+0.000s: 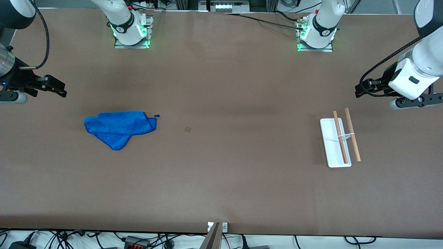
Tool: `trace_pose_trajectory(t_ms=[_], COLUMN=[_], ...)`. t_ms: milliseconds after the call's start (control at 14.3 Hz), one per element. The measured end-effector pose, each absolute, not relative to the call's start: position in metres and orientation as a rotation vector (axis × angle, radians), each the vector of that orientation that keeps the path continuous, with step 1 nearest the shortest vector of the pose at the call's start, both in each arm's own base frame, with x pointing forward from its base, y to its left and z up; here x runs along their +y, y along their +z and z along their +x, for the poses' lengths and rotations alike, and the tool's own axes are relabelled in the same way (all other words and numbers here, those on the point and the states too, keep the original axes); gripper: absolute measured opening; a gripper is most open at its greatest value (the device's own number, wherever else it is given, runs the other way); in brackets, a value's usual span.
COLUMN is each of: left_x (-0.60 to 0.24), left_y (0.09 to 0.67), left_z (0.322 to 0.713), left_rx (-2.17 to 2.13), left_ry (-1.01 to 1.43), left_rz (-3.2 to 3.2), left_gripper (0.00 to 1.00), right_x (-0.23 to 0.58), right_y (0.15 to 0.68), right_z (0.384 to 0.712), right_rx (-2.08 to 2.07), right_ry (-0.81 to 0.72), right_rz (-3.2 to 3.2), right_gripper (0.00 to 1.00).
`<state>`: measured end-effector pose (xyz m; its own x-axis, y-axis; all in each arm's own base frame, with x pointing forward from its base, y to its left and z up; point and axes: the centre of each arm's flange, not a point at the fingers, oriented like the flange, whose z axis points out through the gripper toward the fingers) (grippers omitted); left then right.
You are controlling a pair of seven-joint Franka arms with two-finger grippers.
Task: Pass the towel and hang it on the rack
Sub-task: 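Move the right gripper toward the blue towel, then lower the right gripper onto the towel corner and close it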
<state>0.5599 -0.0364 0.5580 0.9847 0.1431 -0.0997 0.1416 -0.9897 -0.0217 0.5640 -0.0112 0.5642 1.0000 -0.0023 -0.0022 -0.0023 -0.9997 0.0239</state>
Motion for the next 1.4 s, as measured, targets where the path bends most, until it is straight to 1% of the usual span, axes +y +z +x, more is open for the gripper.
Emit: trace_pose_trajectory(t_ms=[559, 769, 979, 1399], left_x=[-0.036, -0.036, -0.036, -0.036], left_y=[0.558, 0.558, 0.558, 0.558], left_z=[0.56, 0.56, 0.56, 0.56], left_rx=[-0.224, -0.224, -0.224, -0.225], left_ry=[0.158, 0.158, 0.158, 0.158], left_rz=[-3.115, -3.115, -3.115, -3.115], left_gripper=[1.0, 1.0, 1.0, 1.0], right_x=[-0.011, -0.015, -0.023, -0.065], right_y=[0.563, 0.553, 0.52, 0.418], right_z=[0.564, 0.565, 0.576, 0.601], right_rx=[-0.004, -0.013, -0.036, -0.102], right_ry=[-0.007, -0.036, -0.123, -0.334], right_rz=[3.118, 3.117, 3.111, 3.093], right_gripper=[1.0, 1.0, 1.0, 1.0])
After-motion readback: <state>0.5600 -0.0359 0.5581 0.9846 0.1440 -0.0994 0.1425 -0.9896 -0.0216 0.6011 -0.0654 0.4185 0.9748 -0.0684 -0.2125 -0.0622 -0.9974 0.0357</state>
